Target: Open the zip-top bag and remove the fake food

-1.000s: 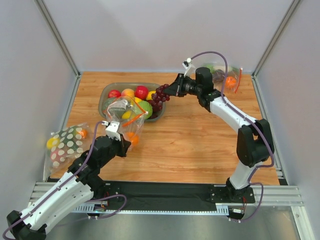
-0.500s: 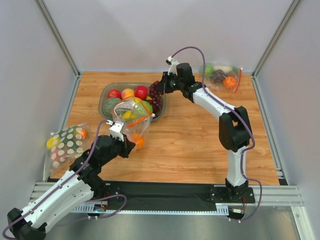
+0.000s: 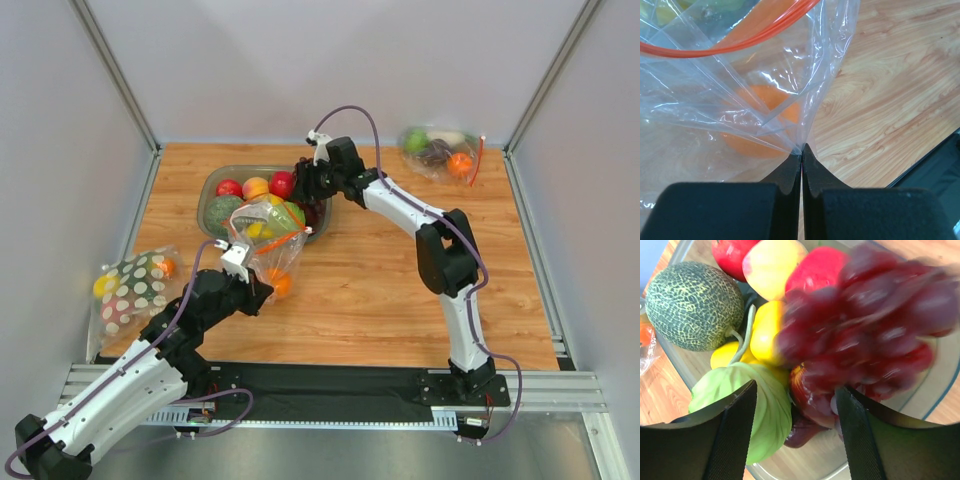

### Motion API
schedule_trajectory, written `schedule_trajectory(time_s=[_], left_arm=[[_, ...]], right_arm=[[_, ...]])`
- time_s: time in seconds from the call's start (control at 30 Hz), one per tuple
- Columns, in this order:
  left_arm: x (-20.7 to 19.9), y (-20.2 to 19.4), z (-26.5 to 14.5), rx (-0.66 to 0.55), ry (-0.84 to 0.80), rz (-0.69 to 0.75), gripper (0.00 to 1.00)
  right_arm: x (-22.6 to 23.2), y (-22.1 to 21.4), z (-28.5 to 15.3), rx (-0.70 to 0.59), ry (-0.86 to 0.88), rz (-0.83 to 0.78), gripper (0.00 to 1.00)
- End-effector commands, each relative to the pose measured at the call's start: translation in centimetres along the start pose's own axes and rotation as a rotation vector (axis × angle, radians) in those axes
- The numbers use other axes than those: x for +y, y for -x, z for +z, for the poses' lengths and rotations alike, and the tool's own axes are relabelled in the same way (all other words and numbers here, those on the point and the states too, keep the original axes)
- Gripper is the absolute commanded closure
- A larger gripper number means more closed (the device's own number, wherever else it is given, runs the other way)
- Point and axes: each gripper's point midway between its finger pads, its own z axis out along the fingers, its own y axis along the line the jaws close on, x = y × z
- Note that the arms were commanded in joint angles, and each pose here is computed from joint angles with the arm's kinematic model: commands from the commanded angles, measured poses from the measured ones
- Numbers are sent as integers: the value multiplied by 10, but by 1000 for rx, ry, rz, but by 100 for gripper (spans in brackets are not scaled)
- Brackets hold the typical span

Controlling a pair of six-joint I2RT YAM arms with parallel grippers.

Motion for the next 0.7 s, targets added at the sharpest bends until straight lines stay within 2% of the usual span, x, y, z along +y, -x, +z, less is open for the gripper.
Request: schedule_trajectory(time_s=[0.0, 0.47, 0.67], left_arm=[[-4, 8, 2, -31, -23, 20, 100], [-5, 8, 1, -27, -28, 14, 100], [-10, 7, 1, -24, -59, 26, 100]], right_arm=[[8, 21, -10, -37, 22, -53, 34], [55, 62, -84, -187, 103, -103, 32], [69, 88, -138, -294, 80, -152, 32]])
